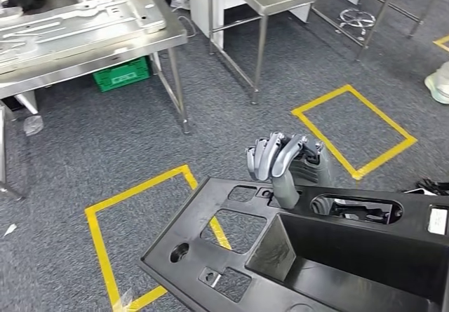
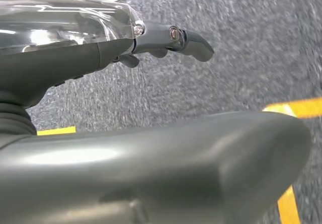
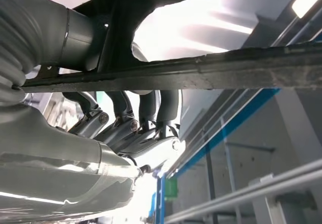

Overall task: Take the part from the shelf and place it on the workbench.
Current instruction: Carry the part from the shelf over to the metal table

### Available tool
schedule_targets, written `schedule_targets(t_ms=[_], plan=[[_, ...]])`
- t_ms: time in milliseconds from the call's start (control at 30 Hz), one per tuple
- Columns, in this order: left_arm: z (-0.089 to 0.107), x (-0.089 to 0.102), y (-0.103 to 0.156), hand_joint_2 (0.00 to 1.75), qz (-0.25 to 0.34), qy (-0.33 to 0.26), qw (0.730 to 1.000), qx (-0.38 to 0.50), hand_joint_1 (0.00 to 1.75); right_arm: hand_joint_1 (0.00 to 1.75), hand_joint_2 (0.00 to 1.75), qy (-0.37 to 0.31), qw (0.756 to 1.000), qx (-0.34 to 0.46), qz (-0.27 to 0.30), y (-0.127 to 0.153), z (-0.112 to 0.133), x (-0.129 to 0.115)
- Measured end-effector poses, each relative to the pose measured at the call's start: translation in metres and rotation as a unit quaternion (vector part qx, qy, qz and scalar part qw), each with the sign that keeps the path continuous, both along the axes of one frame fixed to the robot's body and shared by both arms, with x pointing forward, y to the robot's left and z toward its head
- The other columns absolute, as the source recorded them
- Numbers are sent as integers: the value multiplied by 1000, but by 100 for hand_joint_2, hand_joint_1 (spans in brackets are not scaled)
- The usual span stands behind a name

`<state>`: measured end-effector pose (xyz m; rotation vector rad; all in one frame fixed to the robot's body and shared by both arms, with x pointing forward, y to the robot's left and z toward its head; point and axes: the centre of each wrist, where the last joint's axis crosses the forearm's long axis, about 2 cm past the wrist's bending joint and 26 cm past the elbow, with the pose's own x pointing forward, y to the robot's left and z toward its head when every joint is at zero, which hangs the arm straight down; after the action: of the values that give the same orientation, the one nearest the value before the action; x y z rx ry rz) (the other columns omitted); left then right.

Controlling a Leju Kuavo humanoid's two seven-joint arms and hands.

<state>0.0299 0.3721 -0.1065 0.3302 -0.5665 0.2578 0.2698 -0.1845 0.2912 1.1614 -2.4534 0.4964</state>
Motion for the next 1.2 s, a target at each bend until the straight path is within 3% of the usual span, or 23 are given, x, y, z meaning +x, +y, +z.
schedule_targets(t_ms=[1200], plan=[[0, 2, -3, 175, 6, 0, 1000, -5, 0, 175, 175, -5, 1000, 3, -5, -6, 0, -2]])
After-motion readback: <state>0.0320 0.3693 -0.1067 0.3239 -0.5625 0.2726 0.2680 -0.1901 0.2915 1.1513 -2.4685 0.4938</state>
